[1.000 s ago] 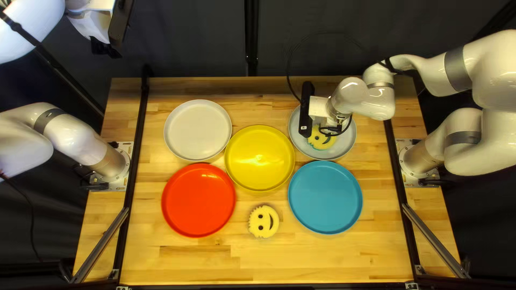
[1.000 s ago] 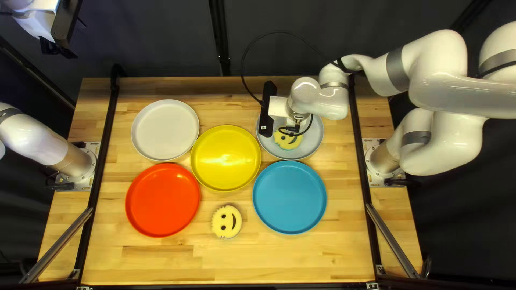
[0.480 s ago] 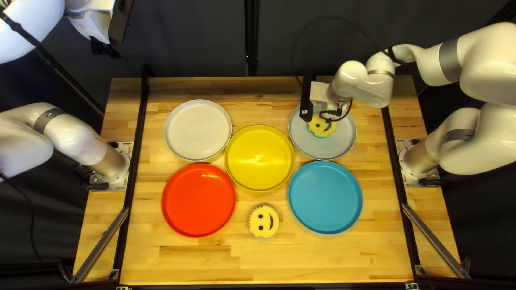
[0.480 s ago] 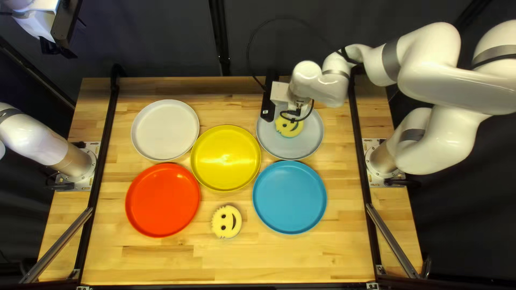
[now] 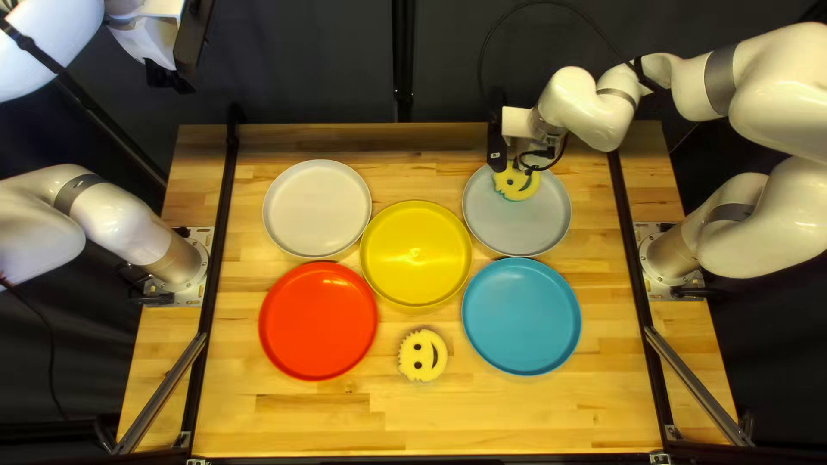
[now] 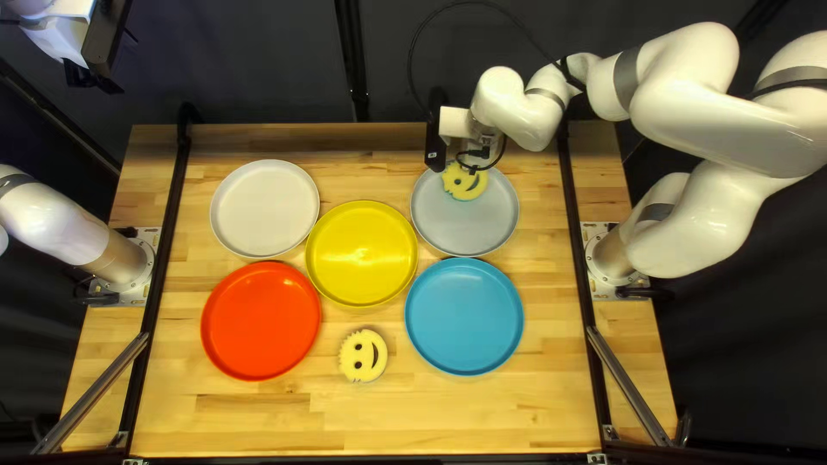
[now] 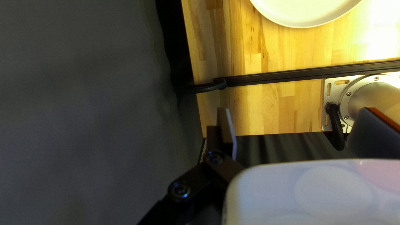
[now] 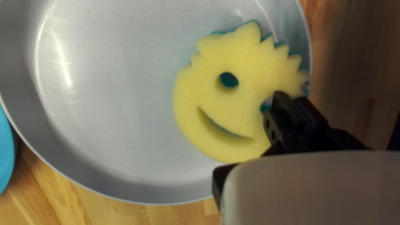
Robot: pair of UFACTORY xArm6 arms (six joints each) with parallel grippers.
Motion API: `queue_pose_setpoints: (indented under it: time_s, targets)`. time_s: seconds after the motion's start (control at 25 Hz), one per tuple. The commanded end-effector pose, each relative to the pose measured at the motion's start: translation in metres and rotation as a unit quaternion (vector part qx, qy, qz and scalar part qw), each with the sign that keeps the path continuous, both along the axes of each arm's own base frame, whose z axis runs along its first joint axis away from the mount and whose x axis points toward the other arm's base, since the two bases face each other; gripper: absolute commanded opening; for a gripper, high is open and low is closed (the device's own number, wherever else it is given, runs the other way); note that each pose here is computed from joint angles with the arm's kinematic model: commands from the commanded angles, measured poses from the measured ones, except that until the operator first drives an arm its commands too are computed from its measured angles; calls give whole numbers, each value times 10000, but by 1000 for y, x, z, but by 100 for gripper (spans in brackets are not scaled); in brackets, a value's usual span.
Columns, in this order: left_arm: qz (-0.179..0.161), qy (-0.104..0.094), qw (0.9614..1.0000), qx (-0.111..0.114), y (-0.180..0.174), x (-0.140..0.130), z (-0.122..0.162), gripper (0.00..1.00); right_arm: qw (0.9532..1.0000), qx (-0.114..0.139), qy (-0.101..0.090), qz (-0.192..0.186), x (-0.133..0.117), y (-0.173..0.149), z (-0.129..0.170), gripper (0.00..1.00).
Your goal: Pick up sponge and scrub the plate
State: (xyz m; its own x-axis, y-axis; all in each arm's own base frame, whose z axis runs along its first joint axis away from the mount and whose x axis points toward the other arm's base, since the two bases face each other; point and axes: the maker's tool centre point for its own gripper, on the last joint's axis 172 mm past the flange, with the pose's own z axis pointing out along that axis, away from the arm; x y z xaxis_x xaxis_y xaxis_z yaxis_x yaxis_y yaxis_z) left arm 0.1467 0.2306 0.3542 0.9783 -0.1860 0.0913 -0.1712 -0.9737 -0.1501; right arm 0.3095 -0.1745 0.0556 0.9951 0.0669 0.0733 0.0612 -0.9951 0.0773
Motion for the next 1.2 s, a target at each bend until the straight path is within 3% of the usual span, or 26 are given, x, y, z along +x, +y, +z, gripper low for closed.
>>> queue_pose_setpoints:
  time_s: [0.04, 0.48, 1.2]
  targets:
    - [0, 0, 10000, 0, 0, 0, 0, 100, 9998, 5, 4, 193, -5, 16, 1, 0]
    - [0, 0, 10000, 0, 0, 0, 0, 100, 9990, -4, 25, 442, -22, 50, -2, 0]
    - [0, 0, 10000, 0, 0, 0, 0, 100, 9976, 249, -64, 641, -29, -26, -2, 0]
